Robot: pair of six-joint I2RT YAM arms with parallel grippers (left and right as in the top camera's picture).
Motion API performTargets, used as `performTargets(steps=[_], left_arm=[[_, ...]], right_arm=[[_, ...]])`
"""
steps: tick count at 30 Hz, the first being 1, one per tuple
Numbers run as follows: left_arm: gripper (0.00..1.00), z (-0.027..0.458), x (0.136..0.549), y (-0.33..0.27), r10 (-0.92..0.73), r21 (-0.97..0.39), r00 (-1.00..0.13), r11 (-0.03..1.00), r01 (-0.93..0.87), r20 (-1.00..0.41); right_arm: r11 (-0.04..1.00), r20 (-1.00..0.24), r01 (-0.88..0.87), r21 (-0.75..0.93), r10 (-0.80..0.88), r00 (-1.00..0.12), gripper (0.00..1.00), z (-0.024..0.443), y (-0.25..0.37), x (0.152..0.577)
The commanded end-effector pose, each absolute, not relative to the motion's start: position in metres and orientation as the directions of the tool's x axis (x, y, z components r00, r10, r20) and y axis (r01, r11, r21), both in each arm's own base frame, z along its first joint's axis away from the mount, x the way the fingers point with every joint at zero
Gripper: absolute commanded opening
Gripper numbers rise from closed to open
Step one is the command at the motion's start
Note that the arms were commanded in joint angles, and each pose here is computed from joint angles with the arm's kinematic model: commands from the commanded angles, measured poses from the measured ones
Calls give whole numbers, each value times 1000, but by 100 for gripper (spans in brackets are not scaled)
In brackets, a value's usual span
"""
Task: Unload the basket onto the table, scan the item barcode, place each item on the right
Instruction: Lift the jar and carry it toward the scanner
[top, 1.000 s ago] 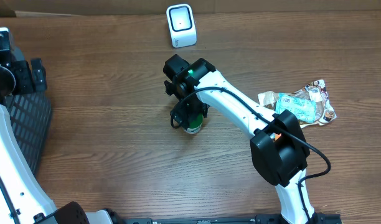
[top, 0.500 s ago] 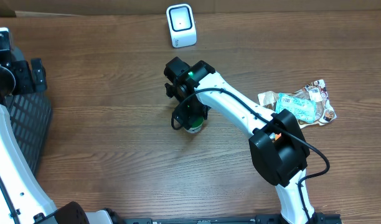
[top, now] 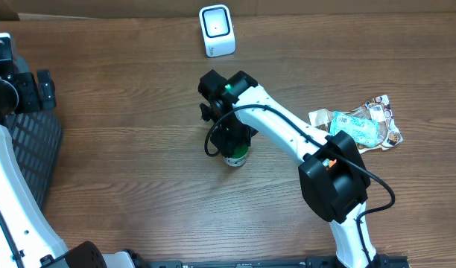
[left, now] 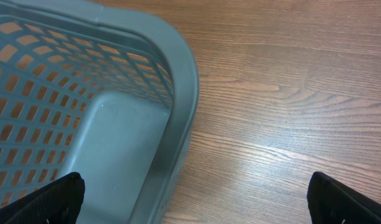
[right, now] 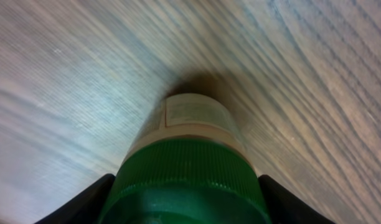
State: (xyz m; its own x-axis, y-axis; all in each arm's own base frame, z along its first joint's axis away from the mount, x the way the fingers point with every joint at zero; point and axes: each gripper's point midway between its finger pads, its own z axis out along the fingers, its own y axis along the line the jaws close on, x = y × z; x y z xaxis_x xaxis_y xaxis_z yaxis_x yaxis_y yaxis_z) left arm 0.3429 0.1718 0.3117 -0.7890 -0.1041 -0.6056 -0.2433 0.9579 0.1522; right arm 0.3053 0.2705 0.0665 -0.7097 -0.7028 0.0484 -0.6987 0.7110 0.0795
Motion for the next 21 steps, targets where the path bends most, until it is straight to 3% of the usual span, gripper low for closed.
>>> performTargets(steps=[1, 7, 12, 14, 16, 21], left_arm=[[100, 312, 345, 172, -81, 166, -793, 960, -224, -604], [100, 312, 345, 172, -81, 166, -793, 960, -224, -604], [100, 312, 345, 172, -81, 166, -793, 960, -224, -604], [100, 312, 345, 172, -81, 166, -793, 960, -224, -604], [100, 312, 345, 172, -81, 166, -793, 960, -224, -604], [100, 312, 345, 172, -81, 166, -793, 960, -224, -604]], right_arm=[[700, -108, -696, 161, -689, -717, 48, 123, 292, 315], [662, -228, -657, 361, -621, -750, 47, 189, 298, 312], [545, -320, -560, 624, -475, -820, 44, 251, 285, 316], [478, -328, -504, 719, -406, -853, 47, 273, 274, 321], [390, -312, -435, 811, -340, -887, 57, 293, 263, 325], [301, -286, -352, 887, -241, -927, 59, 314, 239, 337]])
